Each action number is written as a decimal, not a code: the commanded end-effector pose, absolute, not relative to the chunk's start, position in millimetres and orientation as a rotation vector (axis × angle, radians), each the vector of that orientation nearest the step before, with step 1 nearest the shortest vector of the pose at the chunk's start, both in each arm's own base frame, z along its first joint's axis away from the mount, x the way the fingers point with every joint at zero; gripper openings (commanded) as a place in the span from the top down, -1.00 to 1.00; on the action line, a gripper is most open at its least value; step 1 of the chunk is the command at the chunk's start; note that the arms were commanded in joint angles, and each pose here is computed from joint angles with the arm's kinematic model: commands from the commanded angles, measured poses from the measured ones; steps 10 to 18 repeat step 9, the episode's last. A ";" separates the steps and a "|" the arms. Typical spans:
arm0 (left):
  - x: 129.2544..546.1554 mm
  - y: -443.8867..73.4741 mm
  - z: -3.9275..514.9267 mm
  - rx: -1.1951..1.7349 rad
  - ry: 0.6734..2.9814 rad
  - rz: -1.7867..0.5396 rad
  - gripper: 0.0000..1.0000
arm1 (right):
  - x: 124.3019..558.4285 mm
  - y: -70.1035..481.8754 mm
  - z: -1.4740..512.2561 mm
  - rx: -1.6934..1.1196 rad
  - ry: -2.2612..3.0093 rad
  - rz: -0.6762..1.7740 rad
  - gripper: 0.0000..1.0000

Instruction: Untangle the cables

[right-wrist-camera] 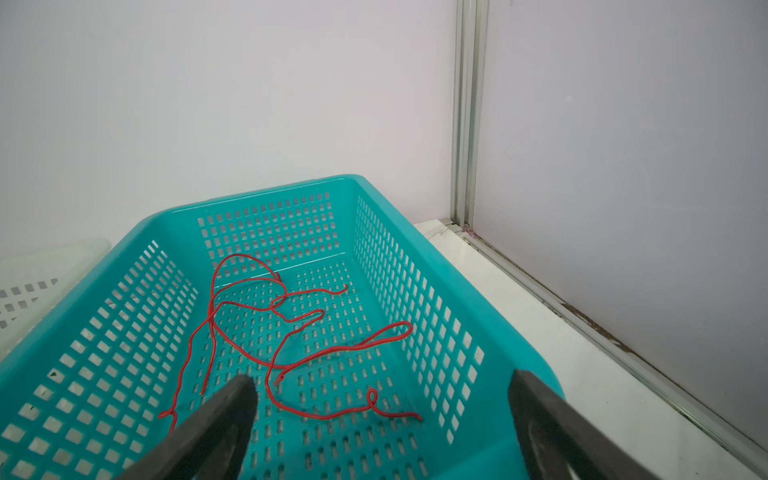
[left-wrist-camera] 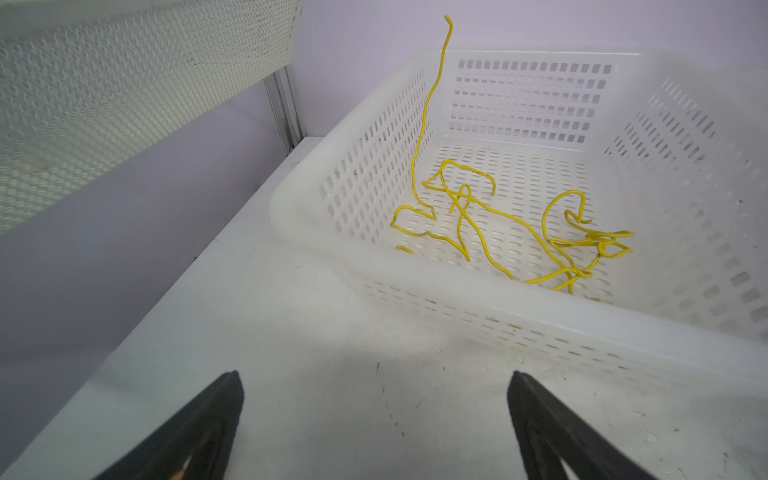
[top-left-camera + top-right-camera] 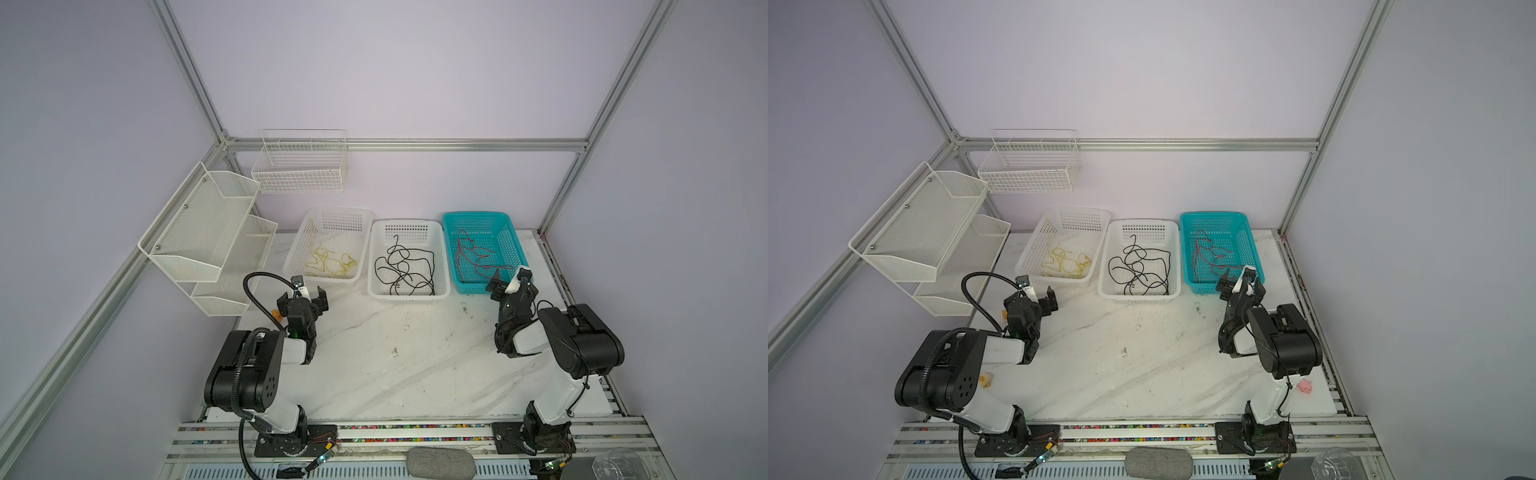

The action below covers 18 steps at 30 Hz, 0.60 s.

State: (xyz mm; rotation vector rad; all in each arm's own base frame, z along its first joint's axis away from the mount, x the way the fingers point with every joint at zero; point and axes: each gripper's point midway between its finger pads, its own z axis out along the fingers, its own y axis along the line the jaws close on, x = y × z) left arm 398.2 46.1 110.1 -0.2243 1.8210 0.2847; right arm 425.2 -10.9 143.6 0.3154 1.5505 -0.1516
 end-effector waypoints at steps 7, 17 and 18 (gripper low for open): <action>395.0 47.6 115.8 -0.216 1.785 0.308 -0.99 | 427.1 -13.1 138.7 0.302 1.571 -0.177 -0.95; 394.9 47.8 115.7 -0.216 1.785 0.309 -0.99 | 426.7 -13.3 139.9 0.303 1.568 -0.177 -0.95; 394.9 47.8 115.7 -0.216 1.785 0.309 -0.99 | 426.7 -13.3 139.9 0.303 1.568 -0.177 -0.95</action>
